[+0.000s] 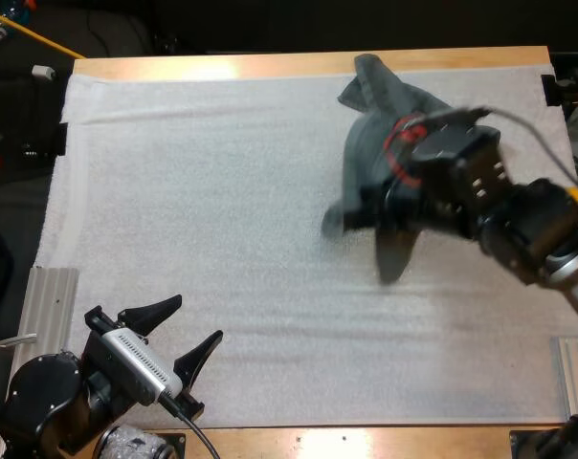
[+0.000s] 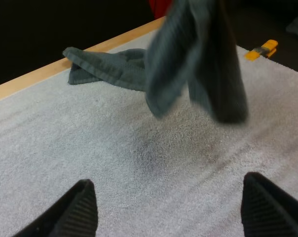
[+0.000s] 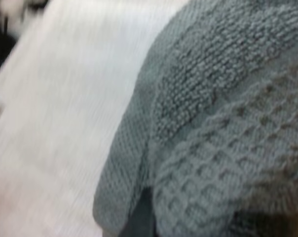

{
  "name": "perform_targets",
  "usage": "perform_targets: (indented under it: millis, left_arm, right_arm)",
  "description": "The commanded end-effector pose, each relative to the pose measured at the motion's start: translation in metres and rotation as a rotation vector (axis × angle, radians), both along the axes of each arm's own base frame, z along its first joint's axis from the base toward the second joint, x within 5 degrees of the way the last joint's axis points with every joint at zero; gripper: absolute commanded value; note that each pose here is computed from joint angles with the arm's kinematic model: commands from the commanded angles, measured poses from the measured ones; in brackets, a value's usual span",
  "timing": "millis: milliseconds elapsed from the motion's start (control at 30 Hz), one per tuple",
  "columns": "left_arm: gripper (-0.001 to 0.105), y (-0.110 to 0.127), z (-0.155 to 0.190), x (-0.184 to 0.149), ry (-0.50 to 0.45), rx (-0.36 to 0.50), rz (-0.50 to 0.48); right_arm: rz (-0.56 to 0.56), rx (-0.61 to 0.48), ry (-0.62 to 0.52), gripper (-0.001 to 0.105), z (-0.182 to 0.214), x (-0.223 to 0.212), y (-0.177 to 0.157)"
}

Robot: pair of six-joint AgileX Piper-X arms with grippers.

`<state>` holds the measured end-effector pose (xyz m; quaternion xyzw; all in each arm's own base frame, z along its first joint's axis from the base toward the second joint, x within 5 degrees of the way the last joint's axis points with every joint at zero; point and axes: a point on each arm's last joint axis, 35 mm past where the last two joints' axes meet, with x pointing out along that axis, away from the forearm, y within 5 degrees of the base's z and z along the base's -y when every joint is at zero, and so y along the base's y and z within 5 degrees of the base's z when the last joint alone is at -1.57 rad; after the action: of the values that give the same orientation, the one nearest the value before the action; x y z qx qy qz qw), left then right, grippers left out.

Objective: Pick towel from pile, fold and stack

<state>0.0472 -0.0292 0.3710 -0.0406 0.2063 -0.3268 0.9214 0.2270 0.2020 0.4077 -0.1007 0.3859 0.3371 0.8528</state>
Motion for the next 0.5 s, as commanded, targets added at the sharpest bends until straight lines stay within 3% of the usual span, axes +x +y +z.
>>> perform_targets:
  millis: [0, 233, 467]
  left_arm:
    - [0.059, 0.0, 0.003, -0.001, -0.008, -0.014, -0.009]
    - [0.059, 0.0, 0.003, -0.001, -0.008, -0.014, -0.009]
    - [0.059, 0.0, 0.003, -0.001, -0.008, -0.014, -0.009]
  right_arm:
    - [0.024, -0.016, 0.041, 0.0, 0.0, -0.012, 0.004]
    - [0.086, -0.064, 0.155, 0.0, -0.01, -0.052, 0.03]
    - [0.04, -0.103, 0.219, 0.0, -0.063, -0.037, 0.051]
